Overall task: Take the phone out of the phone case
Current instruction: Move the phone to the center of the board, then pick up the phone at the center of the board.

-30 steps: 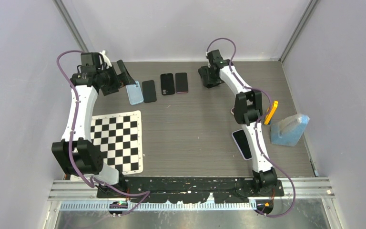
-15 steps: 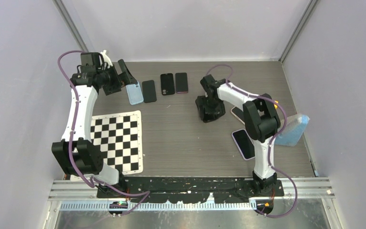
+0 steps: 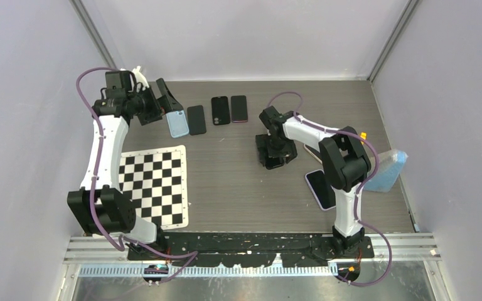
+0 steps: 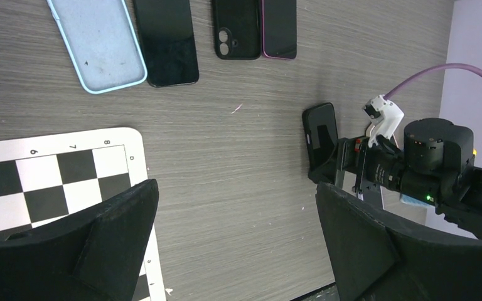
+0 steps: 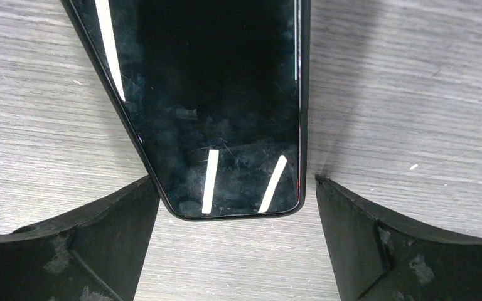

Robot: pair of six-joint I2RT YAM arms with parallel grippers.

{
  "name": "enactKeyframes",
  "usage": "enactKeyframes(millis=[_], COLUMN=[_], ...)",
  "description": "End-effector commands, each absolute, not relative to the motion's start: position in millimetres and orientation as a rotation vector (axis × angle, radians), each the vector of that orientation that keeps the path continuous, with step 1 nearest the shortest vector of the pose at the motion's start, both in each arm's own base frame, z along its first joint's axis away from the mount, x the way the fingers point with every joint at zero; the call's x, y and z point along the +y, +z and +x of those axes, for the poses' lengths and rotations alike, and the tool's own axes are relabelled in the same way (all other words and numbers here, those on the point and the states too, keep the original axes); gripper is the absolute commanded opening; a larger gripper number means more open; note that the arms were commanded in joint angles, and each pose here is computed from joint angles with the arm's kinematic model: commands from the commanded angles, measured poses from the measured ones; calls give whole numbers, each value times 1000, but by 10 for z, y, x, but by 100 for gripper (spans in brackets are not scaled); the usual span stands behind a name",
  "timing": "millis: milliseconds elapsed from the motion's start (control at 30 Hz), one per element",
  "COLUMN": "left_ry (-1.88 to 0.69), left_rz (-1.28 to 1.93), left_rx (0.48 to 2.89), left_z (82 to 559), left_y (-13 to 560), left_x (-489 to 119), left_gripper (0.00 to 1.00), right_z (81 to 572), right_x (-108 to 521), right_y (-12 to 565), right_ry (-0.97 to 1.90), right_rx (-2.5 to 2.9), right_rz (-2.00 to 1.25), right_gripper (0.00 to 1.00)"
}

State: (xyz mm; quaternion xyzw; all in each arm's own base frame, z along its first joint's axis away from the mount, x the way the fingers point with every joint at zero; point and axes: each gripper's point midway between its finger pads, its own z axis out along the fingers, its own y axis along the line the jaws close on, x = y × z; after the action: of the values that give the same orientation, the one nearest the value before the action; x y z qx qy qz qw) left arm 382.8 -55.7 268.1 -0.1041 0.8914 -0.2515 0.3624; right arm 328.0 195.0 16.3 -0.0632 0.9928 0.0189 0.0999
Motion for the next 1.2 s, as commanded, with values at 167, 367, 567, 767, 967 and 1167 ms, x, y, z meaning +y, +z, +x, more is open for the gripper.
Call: enactKeyframes(millis=[167, 367, 567, 767, 967, 1167], left_ry=[-594, -564, -590, -590, -587, -591], left_rz=[-239, -263, -257, -261, -264, -269], left_rx=[2205, 2189, 2186, 2186, 2188, 2188], left_z=[3745, 3731, 3724, 3706, 3695, 3687], left_y=[2951, 2996, 3014, 2992, 2978, 2978], left_x=[-507, -460, -498, -497, -492, -497], left_gripper=[100, 100, 98, 98, 98, 98], right_z=[3757, 3769, 3825, 3806, 3825, 3788], right_x=[1944, 2156, 2389, 2466, 2200, 2156], right_y=[-83, -68, -9, -37, -233, -228], right_ry=[-30, 127, 286, 295, -32, -49], right_rx=[2801, 2790, 2755, 2763, 2775, 2771], right_rz=[-284, -347, -341, -318, -332, -307], right_gripper=[99, 99, 100, 100, 98, 63])
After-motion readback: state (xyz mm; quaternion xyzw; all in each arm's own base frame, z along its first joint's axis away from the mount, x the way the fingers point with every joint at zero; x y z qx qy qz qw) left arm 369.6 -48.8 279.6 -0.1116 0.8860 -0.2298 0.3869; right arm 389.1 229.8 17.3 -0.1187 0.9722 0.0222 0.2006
